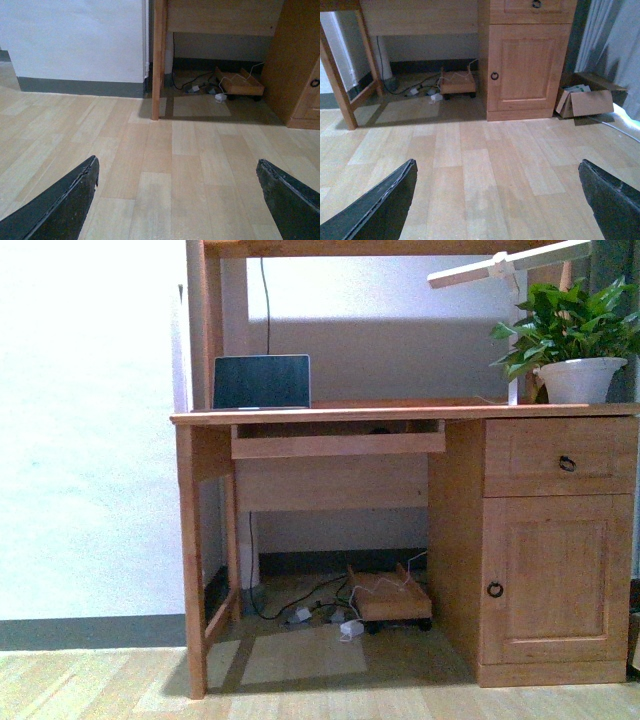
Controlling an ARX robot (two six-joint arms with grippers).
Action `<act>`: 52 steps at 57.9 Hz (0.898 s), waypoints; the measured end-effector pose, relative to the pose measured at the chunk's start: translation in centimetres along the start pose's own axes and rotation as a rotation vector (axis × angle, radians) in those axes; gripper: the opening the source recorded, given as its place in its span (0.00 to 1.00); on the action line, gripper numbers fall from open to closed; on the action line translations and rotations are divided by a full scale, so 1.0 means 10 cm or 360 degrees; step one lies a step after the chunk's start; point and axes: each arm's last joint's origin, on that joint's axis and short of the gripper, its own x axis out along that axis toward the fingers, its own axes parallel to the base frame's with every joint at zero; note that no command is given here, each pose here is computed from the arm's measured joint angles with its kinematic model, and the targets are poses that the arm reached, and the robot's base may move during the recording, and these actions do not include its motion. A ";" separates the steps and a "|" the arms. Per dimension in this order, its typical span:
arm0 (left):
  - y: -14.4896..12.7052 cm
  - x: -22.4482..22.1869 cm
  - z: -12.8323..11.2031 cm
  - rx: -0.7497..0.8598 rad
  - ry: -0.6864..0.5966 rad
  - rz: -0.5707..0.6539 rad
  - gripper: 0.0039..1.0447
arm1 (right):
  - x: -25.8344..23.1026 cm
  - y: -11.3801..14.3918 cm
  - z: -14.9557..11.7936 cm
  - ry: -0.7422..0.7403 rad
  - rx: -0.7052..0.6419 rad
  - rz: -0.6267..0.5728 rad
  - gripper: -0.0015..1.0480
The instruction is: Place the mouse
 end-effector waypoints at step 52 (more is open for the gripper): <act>0.00 0.00 0.00 0.0000 0.0000 0.0000 0.93 | 0.00 0.00 0.00 0.0000 0.0000 0.0000 0.93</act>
